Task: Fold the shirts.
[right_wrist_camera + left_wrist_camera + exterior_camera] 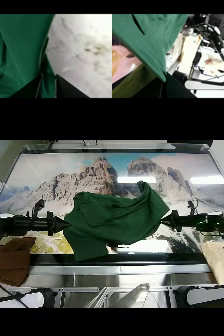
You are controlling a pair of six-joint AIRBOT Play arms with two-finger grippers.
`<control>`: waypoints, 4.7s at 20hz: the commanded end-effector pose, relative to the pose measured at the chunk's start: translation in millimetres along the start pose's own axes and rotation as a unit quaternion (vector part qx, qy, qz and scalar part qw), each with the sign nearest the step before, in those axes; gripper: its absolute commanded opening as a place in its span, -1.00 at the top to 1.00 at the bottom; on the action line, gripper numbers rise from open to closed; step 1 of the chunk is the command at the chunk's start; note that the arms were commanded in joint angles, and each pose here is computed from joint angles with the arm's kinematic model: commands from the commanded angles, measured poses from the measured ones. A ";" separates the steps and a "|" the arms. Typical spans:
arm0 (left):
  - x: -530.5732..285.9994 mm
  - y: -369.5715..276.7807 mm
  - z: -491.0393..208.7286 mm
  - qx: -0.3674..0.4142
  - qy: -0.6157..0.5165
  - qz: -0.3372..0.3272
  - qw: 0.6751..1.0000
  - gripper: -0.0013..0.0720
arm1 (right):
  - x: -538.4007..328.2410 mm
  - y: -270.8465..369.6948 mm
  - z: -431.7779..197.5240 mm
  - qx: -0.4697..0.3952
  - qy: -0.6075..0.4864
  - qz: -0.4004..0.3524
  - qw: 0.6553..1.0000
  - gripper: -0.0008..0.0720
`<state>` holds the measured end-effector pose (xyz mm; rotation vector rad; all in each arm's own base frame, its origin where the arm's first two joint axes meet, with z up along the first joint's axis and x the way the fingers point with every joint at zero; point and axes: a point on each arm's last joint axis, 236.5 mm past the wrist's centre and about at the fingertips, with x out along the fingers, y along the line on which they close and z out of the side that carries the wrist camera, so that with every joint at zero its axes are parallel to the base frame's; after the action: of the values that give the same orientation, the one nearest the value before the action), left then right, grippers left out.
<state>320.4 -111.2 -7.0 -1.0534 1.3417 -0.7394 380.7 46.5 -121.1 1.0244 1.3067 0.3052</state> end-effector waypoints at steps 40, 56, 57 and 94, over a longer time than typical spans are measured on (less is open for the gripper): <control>-102.5 -235.7 72.4 0.363 -0.180 -0.024 0.914 0.89 | -228.5 302.7 62.7 -0.404 -0.273 0.123 0.864 0.89; -33.7 12.5 233.8 0.185 -0.119 0.022 0.975 0.90 | -39.6 94.0 186.4 -0.169 -0.172 0.160 0.957 0.89; -29.0 20.7 230.5 0.180 -0.105 0.037 0.977 0.90 | -35.8 91.0 181.9 -0.176 -0.162 0.152 0.959 0.90; -58.2 -36.7 157.5 0.094 0.039 0.084 0.991 0.40 | -127.2 134.6 86.1 -0.267 -0.035 0.046 0.962 -0.51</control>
<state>516.5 -39.7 15.9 -0.7094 1.2267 -0.7266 512.1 -6.8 39.2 0.6406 0.9221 0.5709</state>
